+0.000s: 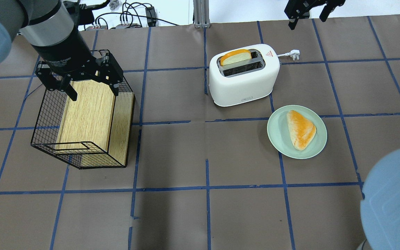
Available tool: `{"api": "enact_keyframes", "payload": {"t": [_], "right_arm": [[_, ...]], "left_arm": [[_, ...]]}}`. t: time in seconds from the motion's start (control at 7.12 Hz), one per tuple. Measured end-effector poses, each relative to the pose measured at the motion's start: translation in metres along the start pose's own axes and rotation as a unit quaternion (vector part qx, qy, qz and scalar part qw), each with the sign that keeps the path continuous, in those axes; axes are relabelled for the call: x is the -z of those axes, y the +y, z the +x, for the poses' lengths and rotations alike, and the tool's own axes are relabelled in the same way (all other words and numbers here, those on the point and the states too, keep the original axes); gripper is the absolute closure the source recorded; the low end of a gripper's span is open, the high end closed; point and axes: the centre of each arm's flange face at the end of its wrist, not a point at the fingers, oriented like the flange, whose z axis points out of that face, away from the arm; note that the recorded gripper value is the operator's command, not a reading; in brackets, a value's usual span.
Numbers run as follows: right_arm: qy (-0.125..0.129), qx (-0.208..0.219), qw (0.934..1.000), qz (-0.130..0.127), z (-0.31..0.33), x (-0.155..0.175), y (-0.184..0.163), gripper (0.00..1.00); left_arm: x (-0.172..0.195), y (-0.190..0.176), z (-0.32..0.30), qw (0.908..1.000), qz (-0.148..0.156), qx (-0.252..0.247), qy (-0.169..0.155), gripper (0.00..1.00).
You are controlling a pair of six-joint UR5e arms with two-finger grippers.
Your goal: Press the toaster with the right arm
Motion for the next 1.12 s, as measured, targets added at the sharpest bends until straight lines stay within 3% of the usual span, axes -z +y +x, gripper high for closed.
{"api": "enact_keyframes", "payload": {"t": [0.28, 0.7, 1.12], "right_arm": [[0.000, -0.046, 0.9990, -0.003, -0.024, 0.015, 0.050, 0.00], [0.008, -0.061, 0.9980, 0.015, -0.043, -0.004, 0.121, 0.00], [0.020, -0.060, 0.9980, -0.006, -0.044, -0.013, 0.140, 0.00]], "left_arm": [[0.000, 0.000, 0.000, 1.0000, 0.000, 0.000, 0.000, 0.00], [0.000, 0.000, 0.000, 1.0000, 0.000, 0.000, 0.000, 0.00], [0.000, 0.000, 0.000, 1.0000, 0.000, 0.000, 0.000, 0.00]]}}
